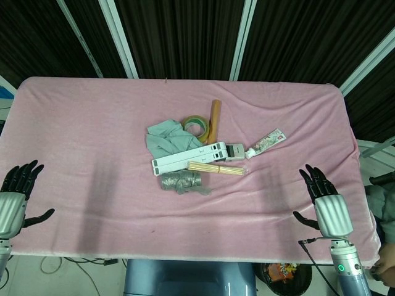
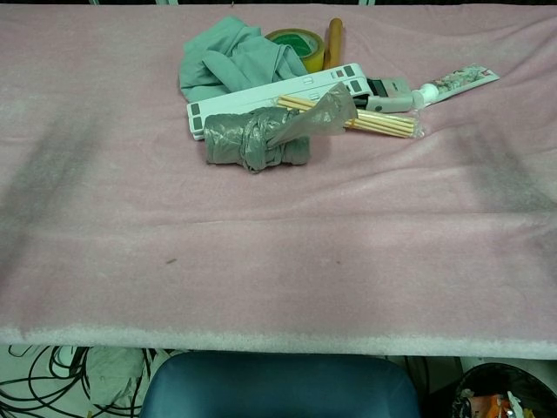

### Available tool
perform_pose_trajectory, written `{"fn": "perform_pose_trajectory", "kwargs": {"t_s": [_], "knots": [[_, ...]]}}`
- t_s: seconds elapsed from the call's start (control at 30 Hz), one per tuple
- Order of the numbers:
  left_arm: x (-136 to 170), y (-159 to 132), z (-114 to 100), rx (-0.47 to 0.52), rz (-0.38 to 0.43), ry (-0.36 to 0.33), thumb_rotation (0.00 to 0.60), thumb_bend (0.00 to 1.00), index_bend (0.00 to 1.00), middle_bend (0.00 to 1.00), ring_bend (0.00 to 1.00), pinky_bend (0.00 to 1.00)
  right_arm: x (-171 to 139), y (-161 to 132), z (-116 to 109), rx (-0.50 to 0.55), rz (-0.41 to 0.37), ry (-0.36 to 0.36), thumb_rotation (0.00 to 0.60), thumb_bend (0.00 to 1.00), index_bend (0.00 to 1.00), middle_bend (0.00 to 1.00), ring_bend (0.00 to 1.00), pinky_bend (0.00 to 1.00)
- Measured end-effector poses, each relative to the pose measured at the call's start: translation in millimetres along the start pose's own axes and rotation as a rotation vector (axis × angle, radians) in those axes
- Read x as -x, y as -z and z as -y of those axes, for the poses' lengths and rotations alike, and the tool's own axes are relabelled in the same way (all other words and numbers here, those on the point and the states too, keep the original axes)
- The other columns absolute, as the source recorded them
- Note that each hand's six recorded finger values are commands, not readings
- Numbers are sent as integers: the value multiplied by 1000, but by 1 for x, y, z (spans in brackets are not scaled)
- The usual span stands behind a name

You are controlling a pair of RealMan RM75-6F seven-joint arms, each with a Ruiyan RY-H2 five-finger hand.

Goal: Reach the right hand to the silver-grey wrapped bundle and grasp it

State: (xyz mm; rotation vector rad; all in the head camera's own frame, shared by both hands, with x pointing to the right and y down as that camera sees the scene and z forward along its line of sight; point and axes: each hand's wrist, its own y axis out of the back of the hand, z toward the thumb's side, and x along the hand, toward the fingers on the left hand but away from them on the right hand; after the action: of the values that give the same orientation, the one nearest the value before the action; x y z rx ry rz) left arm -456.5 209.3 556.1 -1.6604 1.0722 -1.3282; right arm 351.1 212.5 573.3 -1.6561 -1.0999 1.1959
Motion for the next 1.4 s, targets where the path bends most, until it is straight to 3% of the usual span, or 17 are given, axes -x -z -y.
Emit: {"fn": "perform_pose_trajectory", "kwargs": {"t_s": [0.37,0.67,0.93,1.13,1.4], "knots": [[-1,-1,1,13,-3,5,600,0,0,0,0,0,6,-11,1,33,-24,-1,600,84,0,0,33,242],[-3,1,0,30,-10,6,600,0,0,0,0,0,46,-69,19,125,-110,-31,600,107,4,77,80,270],[-5,3,1,55,-23,22,600,0,0,0,0,0,83,-155,60,168,-229,-101,600,124,44,107,102,273],[-8,3,1,67,-26,34,600,0,0,0,0,0,105,-209,98,177,-275,-150,600,137,104,151,142,302],[-11,6,0,102,-47,46,600,0,0,0,0,0,129,-244,143,154,-266,-204,600,145,114,152,142,302]]}}
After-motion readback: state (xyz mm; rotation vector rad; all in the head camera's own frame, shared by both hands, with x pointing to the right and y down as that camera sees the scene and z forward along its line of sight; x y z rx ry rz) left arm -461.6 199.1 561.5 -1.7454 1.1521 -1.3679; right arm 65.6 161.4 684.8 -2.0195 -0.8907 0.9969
